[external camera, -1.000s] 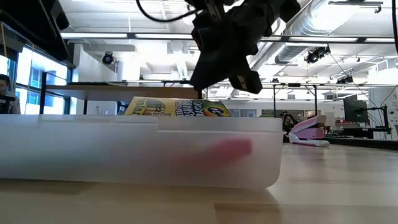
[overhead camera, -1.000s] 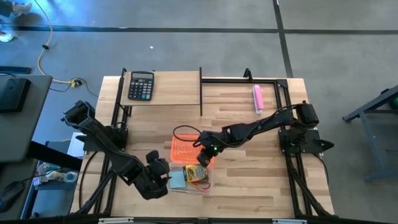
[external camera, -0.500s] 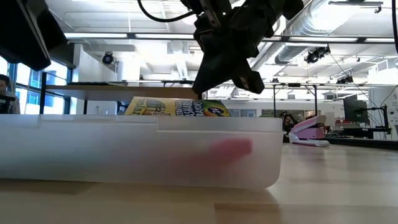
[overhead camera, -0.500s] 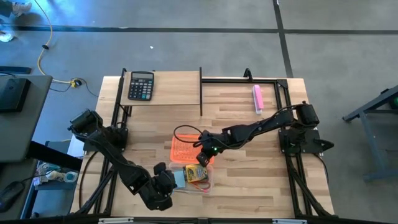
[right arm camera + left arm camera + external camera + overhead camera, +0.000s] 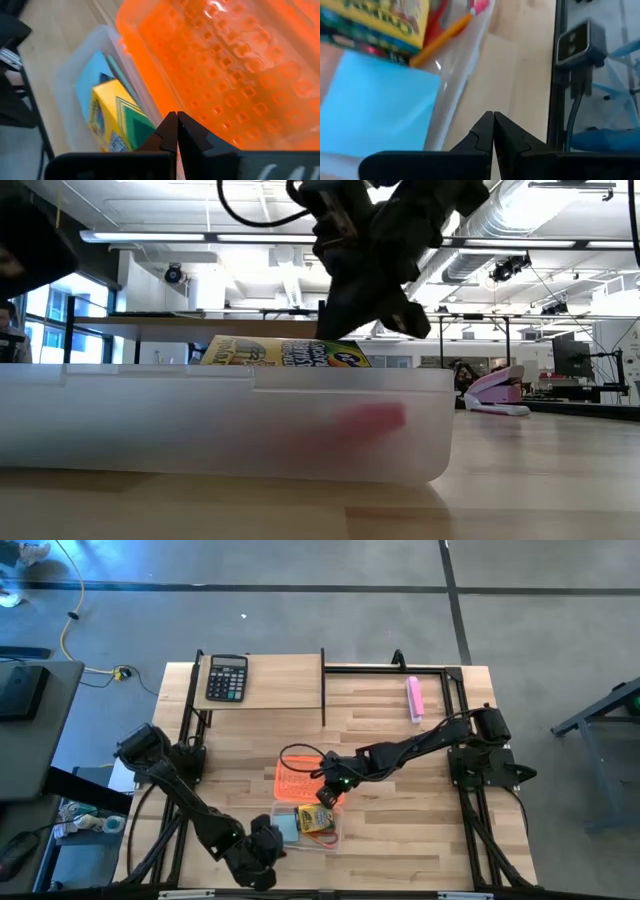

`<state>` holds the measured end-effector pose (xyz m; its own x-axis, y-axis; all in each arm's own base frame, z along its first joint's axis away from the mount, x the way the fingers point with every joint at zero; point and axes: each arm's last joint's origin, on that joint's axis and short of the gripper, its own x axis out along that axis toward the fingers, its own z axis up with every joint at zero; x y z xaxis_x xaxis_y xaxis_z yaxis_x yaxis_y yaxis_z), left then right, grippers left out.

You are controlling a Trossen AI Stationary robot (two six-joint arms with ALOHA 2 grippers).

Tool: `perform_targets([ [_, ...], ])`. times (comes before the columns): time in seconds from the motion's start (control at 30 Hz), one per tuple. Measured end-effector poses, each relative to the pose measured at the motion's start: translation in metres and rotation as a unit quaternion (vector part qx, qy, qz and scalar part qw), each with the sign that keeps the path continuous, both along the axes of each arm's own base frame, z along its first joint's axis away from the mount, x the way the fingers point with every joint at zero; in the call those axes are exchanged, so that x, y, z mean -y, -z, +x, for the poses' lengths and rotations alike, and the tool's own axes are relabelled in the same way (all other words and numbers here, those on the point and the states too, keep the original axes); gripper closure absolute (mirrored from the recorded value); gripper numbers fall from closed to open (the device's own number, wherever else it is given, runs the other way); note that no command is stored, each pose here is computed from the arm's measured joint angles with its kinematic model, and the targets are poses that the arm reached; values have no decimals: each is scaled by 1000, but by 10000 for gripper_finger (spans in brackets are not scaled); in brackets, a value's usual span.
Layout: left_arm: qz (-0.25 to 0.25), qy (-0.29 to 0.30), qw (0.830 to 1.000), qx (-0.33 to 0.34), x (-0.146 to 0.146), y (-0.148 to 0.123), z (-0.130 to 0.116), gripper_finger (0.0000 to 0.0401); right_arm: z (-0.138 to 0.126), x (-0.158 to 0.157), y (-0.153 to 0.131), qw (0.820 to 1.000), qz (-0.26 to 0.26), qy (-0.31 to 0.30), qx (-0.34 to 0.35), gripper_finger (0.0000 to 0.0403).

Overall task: Pack school essentials
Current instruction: Put the yellow crayon box in the orange supply box

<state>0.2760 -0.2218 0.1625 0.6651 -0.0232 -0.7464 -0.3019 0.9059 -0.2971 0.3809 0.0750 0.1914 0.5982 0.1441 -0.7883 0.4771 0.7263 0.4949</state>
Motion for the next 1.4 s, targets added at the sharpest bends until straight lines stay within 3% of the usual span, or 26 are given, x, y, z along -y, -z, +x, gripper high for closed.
perform_targets([
  [0.53,-12,-27,999,-20,3,40,13,401,-3,-14,8,999,22,-11,-28,403],
  [1.23,-28,-74,997,27,-21,37,41,401,-7,-33,10,997,63,-20,-41,403],
  [1.4,-24,-82,996,33,-25,36,43,401,-10,-28,12,998,26,5,-51,403],
])
